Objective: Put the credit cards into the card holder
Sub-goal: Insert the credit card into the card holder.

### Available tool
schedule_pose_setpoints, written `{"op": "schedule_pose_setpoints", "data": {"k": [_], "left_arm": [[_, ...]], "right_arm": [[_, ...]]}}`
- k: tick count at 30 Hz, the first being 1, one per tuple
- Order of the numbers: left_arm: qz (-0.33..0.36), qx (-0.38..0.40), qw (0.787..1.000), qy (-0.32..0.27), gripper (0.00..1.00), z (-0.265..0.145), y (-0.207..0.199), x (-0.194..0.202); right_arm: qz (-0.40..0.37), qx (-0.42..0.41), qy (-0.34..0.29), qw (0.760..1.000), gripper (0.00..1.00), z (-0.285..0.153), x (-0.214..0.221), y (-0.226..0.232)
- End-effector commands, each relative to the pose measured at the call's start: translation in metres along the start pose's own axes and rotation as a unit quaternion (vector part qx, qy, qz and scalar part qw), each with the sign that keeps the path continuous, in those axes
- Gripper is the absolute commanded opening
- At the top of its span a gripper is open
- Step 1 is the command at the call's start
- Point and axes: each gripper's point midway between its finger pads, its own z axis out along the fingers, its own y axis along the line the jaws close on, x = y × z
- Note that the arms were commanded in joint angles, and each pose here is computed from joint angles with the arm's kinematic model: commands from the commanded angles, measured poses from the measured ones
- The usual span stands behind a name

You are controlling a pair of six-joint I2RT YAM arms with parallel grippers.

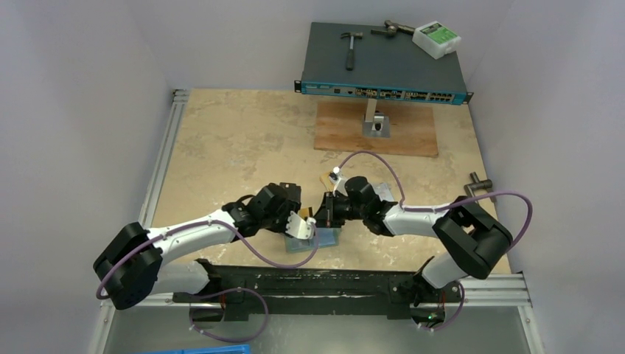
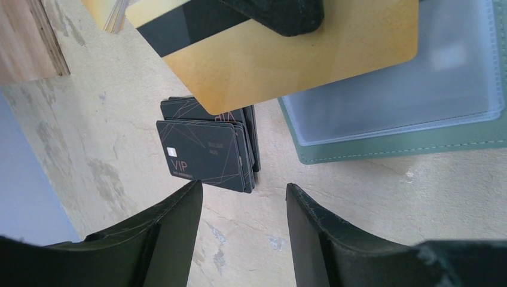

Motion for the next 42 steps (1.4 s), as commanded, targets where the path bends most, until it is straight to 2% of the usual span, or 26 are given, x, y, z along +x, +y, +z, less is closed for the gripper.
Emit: {"op": "schedule_pose_setpoints", "data": {"k": [1, 2, 3, 4, 5, 16, 31, 34, 38, 42], "left_arm": [[0.016, 0.008, 1.0, -0.025, 0.53, -0.005, 0.002, -0.01], [0.021, 0.013, 0.999, -0.028, 0.53, -0.004, 0.0, -0.011], [0.031, 0.016, 0.999, -0.031, 0.53, -0.003, -0.003, -0.014], [0.042, 0.022, 0.998, -0.034, 0.53, 0.0, -0.007, -0.016], [0.056, 0.025, 0.997, -0.036, 0.53, 0.002, -0.011, -0.017], [0.151, 0.059, 0.985, -0.053, 0.53, 0.014, -0.041, -0.023], [0.171, 0.056, 0.981, -0.072, 0.52, 0.021, -0.057, -0.025], [0.169, 0.071, 0.981, -0.071, 0.46, 0.02, -0.062, -0.028], [0.15, 0.088, 0.982, -0.07, 0.3, 0.017, -0.062, -0.035], [0.119, 0.088, 0.987, -0.067, 0.26, 0.015, -0.058, -0.04]], "right_arm": [[-0.004, 0.024, 0.008, 1.0, 0.0, 0.006, 0.003, -0.011], [-0.003, 0.03, 0.011, 0.999, 0.0, 0.007, 0.005, -0.015], [-0.035, -0.017, -0.03, 0.999, 0.0, -0.012, -0.016, 0.024], [-0.008, 0.027, 0.013, 1.0, 0.0, 0.006, 0.005, -0.013], [-0.005, 0.031, 0.022, 0.999, 0.0, 0.008, 0.009, -0.018], [0.01, 0.032, 0.012, 0.999, 0.0, -0.001, 0.007, -0.025], [0.042, 0.049, -0.008, 0.998, 0.0, -0.006, 0.01, -0.035], [0.048, 0.051, -0.017, 0.997, 0.0, -0.005, 0.008, -0.036], [0.056, 0.059, -0.022, 0.996, 0.0, -0.005, 0.006, -0.039], [0.061, 0.068, -0.019, 0.996, 0.0, -0.007, 0.009, -0.042]]}}
